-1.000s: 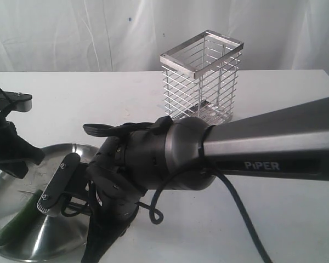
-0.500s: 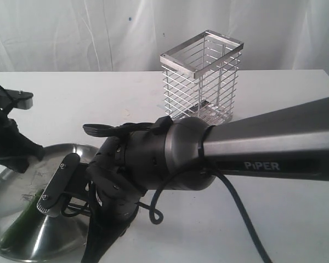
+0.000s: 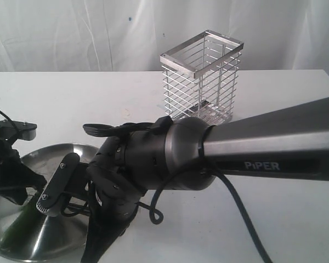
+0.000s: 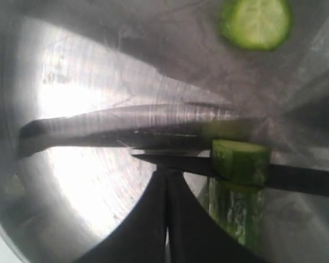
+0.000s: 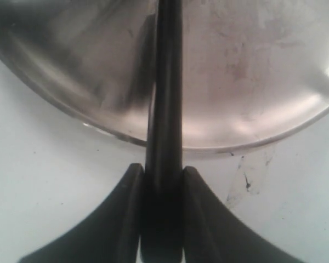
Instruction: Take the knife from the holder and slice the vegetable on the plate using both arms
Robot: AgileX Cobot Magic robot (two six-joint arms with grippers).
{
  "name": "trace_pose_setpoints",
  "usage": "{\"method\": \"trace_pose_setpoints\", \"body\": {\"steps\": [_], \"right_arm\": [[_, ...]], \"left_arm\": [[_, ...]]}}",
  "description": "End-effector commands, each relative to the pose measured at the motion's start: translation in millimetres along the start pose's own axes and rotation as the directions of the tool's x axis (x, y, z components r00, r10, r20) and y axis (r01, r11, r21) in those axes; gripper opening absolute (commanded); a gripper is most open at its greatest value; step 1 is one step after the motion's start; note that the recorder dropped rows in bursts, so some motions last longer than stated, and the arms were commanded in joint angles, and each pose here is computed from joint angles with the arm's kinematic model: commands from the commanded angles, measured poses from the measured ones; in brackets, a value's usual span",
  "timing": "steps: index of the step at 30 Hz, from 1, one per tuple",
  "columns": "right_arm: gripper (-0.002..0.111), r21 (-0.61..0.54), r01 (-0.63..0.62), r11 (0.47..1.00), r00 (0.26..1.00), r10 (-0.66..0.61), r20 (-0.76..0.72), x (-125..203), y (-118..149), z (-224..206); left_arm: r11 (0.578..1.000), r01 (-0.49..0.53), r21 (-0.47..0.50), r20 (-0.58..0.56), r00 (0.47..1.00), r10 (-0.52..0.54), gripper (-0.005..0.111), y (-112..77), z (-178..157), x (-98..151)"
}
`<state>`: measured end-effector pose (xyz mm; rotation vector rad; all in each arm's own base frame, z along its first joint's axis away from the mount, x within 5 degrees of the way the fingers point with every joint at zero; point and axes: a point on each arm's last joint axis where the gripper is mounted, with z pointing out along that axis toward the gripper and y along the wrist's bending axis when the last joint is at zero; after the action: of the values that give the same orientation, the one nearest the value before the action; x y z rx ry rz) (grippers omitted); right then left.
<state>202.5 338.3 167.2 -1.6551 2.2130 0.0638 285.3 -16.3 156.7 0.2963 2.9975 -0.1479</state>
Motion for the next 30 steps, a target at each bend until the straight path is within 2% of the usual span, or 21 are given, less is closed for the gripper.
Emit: {"method": "trace_pose_setpoints", "body": {"steps": [1, 6, 10, 18, 25, 30], "right_arm": [[0.0, 0.003, 0.012, 1.0, 1.0, -0.012, 0.016, -2, 0, -2], [0.0, 0.001, 0.014, 1.0, 1.0, -0.014, -0.002, -1, 0, -2], [0.0, 0.002, 0.025, 1.0, 0.997, -0.025, -0.071, 6, 0, -2], [0.0, 0.002, 0.035, 0.999, 0.984, -0.034, -0.175, 15, -1, -3], [0.0, -0.019, 0.038, 0.999, 0.996, -0.039, -0.08, 7, 2, -1], [0.0, -0.047, 0.048, 0.998, 0.991, -0.054, -0.121, 5, 4, 15]], "left_arm": [[0.999, 0.025, 0.025, 0.04, 0.999, -0.026, 0.0, -3.4, -17, -7], [1.0, 0.007, 0.022, 0.137, 0.991, -0.01, 0.0, -8.5, -57, -9], [1.0, -0.001, 0.011, 0.202, 0.979, -0.001, 0.0, -11.4, -76, -5], [1.0, -0.003, 0.009, 0.225, 0.974, 0.001, 0.0, -12.6, -83, -3], [1.0, 0.005, 0.024, 0.224, 0.974, -0.01, 0.0, -13.7, -83, -3], [0.999, 0.02, 0.05, 0.229, 0.973, -0.031, 0.0, -15.7, -83, -3]]}}
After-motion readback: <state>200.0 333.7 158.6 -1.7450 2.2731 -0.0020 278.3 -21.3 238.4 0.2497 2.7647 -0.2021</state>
